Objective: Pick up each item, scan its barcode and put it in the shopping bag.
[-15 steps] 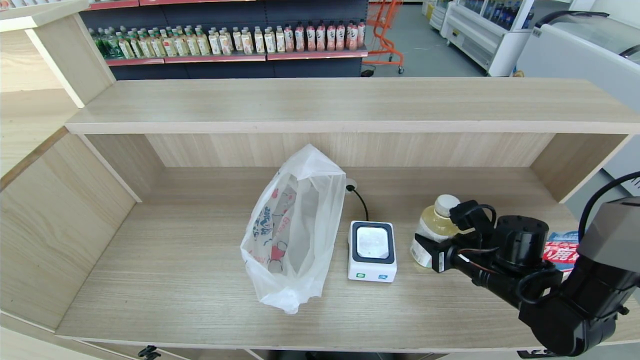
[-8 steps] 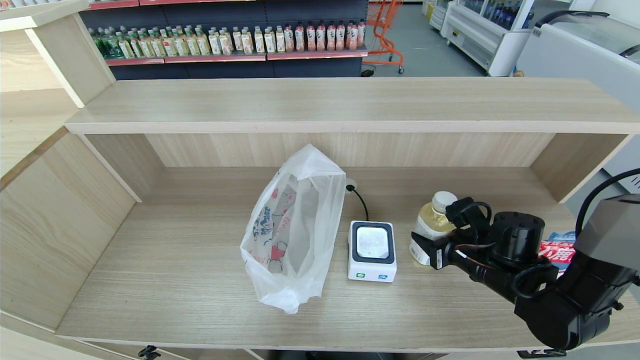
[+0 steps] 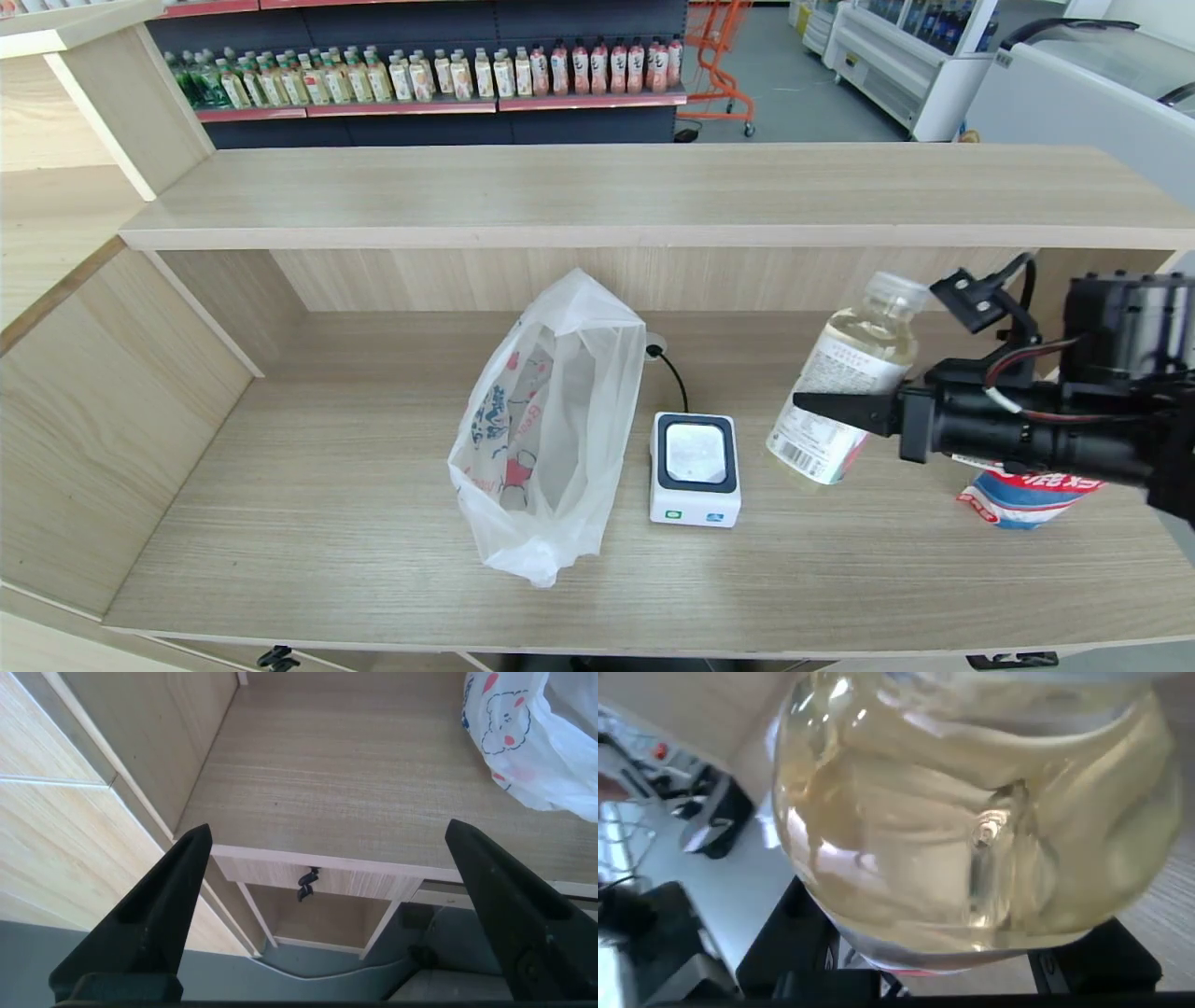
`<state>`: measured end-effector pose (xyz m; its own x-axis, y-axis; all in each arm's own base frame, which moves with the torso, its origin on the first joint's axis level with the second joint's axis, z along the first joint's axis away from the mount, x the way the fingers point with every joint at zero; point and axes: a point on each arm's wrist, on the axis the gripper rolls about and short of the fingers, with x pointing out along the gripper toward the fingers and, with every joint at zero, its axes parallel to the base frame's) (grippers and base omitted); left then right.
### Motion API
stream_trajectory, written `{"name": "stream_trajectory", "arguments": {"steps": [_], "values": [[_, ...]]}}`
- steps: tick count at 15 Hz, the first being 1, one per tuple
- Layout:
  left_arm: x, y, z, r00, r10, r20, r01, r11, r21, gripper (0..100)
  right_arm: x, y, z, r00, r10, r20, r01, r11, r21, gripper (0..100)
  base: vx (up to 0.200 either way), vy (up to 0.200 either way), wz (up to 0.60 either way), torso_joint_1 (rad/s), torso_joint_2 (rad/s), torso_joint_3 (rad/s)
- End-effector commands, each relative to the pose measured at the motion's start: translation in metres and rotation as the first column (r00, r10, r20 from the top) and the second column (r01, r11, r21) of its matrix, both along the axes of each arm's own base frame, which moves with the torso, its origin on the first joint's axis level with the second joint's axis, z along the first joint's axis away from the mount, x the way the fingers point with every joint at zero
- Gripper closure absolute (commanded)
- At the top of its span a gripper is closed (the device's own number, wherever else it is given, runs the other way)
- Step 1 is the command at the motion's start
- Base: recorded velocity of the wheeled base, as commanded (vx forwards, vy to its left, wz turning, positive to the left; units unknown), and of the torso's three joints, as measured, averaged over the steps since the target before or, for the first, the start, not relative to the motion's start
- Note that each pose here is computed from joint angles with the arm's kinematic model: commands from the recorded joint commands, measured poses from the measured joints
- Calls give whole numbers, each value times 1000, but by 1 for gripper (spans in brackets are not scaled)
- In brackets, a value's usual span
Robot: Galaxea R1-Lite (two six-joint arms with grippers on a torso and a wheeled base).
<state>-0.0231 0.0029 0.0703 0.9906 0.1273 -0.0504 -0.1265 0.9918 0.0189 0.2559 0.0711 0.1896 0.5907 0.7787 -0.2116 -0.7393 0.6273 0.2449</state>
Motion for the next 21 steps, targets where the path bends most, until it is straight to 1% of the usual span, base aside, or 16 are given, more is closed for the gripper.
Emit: {"name": "stream_trajectory", "arguments": {"steps": [1,2,3,5,10,12,13,17,21], "values": [[0,0,0,1000,1,0,-1,1000,0,0,-44,-13,57,985,107,136,-118,990,74,100,0,0,0,0,0,0],[0,0,0,1000,1,0,-1,1000,0,0,-52,-8,57,966,218,138,-231,969,85,100,0,0,0,0,0,0],[0,0,0,1000,1,0,-1,1000,0,0,-56,-4,52,954,273,122,-284,955,90,100,0,0,0,0,0,0],[0,0,0,1000,1,0,-1,1000,0,0,-56,5,48,939,327,103,-336,937,92,100,0,0,0,0,0,0],[0,0,0,1000,1,0,-1,1000,0,0,-59,20,45,909,409,80,-416,903,103,100,0,0,0,0,0,0],[0,0,0,1000,0,0,0,1000,0,0,-61,27,53,899,437,27,-435,885,164,100,0,0,0,0,0,0],[0,0,0,1000,1,0,-1,1000,0,0,-61,29,54,898,440,16,-435,883,175,100,0,0,0,0,0,0],[0,0,0,1000,1,0,-1,1000,0,0,-65,37,51,879,476,-1,-468,865,179,100,0,0,0,0,0,0],[0,0,0,1000,0,0,0,1000,0,0,-65,38,50,878,479,-3,-471,864,179,100,0,0,0,0,0,0]]}}
